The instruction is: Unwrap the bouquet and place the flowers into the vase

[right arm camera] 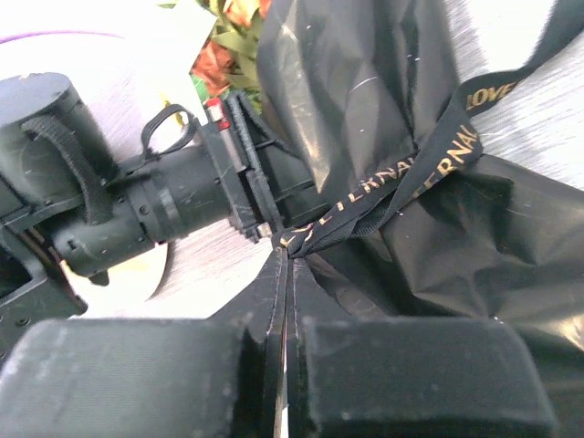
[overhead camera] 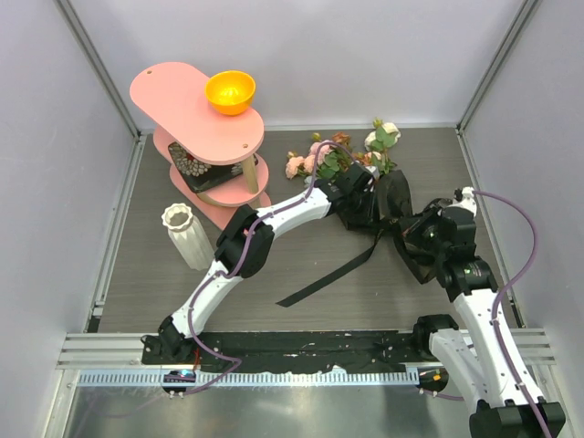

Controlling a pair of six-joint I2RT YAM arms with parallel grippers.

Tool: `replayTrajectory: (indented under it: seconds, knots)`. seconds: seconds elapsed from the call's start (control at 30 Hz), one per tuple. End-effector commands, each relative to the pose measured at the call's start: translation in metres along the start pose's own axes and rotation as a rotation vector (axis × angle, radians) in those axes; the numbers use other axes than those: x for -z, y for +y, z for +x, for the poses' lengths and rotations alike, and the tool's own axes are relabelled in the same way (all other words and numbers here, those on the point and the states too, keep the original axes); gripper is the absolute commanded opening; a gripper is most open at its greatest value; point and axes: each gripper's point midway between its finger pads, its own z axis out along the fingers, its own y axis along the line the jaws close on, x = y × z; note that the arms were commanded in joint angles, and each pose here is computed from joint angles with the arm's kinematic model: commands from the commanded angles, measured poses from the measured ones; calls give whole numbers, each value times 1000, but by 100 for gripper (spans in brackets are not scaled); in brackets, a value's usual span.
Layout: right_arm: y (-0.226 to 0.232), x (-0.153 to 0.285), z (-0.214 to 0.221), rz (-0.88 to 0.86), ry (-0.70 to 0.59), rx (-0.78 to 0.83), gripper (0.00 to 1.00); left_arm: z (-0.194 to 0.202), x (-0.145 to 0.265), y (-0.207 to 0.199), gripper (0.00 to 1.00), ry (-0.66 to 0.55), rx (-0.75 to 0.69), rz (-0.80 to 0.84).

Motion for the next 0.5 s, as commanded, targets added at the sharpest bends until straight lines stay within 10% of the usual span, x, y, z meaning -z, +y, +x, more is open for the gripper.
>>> replayTrajectory:
  seconds: [0.0, 0.13, 0.3, 0.47]
  knots:
    - [3, 5, -28, 37, -103, 11, 2, 2, -5, 8, 23, 6, -25, -30]
    - [-10, -1, -12, 51, -64, 15, 7, -4, 4, 1, 23, -8, -37, -16]
    - [-23, -11, 14, 102, 65, 12, 41, -12, 18, -12, 28, -21, -58, 19]
    - [-53, -9, 25, 241, 103, 38, 44, -24, 44, -33, 36, -46, -107, 72]
